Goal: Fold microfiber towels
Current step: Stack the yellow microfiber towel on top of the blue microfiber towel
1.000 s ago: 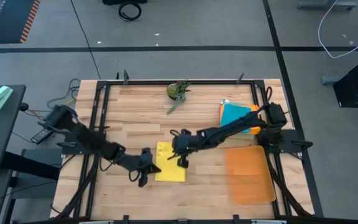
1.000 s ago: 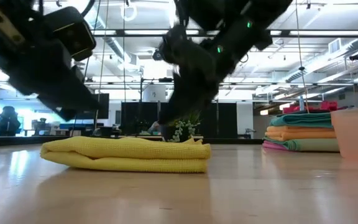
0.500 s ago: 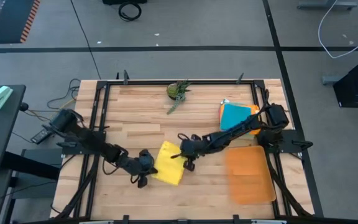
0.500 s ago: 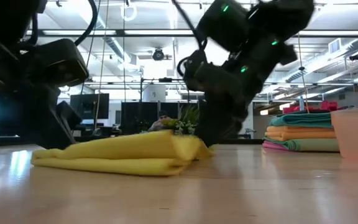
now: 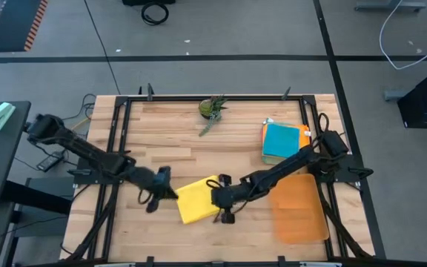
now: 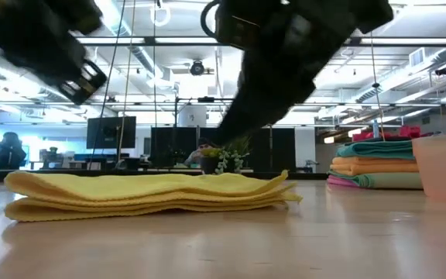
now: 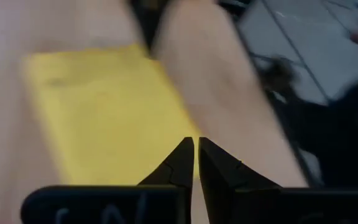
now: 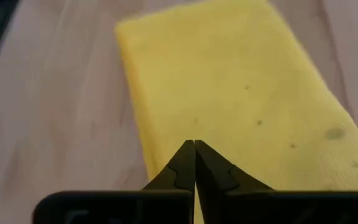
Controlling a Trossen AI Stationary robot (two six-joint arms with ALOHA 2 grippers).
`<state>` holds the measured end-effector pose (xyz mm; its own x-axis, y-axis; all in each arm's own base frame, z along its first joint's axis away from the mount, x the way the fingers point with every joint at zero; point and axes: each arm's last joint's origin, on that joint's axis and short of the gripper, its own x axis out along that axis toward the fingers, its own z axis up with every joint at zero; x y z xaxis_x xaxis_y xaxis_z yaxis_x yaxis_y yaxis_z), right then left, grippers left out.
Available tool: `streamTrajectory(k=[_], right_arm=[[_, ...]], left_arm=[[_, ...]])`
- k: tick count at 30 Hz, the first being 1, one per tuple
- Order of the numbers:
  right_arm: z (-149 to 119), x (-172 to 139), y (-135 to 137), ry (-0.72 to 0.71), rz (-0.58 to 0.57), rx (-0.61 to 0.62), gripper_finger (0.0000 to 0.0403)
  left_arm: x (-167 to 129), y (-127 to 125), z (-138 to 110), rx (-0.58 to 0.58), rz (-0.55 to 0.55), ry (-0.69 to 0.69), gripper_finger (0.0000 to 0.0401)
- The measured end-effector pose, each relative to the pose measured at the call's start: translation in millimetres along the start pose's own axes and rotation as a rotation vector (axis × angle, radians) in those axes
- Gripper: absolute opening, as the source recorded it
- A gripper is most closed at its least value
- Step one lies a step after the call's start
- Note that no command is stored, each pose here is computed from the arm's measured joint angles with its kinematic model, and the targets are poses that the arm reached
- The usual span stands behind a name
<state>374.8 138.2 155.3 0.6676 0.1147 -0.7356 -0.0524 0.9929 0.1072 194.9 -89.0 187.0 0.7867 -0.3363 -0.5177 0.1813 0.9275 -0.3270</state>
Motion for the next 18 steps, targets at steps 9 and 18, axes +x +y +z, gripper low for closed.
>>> streamTrajectory(k=[9, 18], right_arm=[[-9.1, -4.0, 22.8, -0.016, -0.08, -0.292, 0.0142], [-13.5, -4.5, 21.9, 0.025, -0.108, -0.284, 0.0229]], left_arm=[[29.9, -52.5, -24.1, 0.271, -0.14, -0.094, 0.0056], [67.5, -52.0, -53.0, 0.417, -0.08, -0.046, 0.0189]])
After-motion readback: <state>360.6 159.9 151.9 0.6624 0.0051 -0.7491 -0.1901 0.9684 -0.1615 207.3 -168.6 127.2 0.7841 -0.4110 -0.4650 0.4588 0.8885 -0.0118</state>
